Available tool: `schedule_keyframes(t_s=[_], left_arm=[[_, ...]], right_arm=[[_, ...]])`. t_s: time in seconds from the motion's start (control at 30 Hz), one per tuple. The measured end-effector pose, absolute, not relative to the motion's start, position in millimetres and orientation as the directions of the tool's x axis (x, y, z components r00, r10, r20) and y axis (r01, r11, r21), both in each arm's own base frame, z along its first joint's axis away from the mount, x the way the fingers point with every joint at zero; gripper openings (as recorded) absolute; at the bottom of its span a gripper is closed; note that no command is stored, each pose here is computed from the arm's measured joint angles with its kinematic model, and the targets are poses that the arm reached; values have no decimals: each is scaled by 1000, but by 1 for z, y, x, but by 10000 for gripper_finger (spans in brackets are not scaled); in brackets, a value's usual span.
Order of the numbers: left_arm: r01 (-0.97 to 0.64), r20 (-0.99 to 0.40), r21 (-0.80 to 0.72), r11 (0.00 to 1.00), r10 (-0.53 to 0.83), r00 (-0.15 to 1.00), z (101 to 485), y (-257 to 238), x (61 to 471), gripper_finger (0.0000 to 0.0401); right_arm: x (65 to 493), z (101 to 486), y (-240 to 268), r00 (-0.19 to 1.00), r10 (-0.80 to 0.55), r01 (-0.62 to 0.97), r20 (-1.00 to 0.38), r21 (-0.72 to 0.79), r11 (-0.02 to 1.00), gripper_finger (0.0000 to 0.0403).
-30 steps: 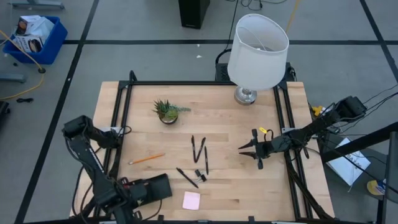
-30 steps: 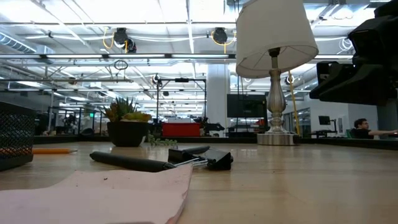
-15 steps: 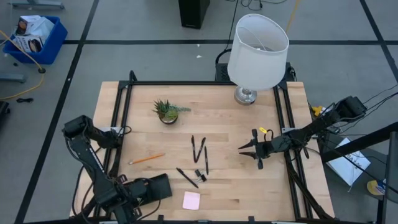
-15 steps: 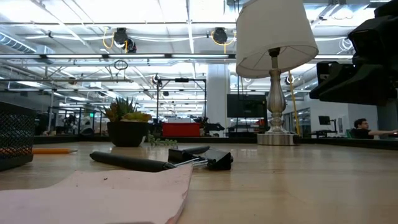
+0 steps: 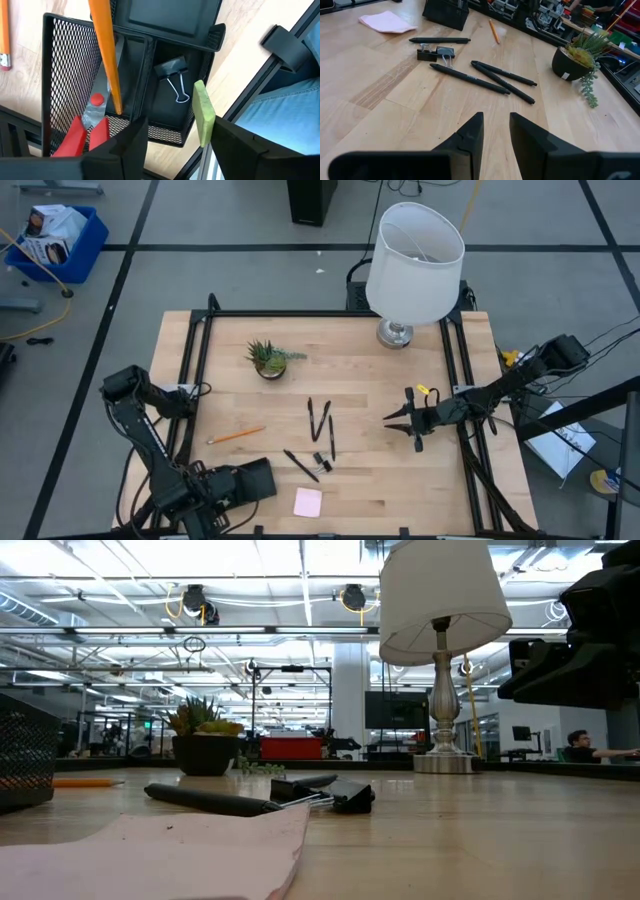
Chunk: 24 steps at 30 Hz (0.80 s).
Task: Pick and place office supplies into organizer
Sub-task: Put the eraser into the bottom left section of the desk organizer
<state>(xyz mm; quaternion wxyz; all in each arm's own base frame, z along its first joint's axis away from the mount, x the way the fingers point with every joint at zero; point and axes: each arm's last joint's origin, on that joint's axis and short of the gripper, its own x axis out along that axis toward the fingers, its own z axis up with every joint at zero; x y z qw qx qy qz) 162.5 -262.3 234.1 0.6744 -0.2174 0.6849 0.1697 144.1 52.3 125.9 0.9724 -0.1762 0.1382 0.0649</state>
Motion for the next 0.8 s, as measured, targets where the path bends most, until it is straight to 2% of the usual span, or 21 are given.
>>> schedule_keyframes(t_s=[0.8], left_arm=[[-534,-994,-62,843,-99,-40,234,-262,163,214]], right_arm=[[144,126,52,953,78,-175,-292,-325,929,89]])
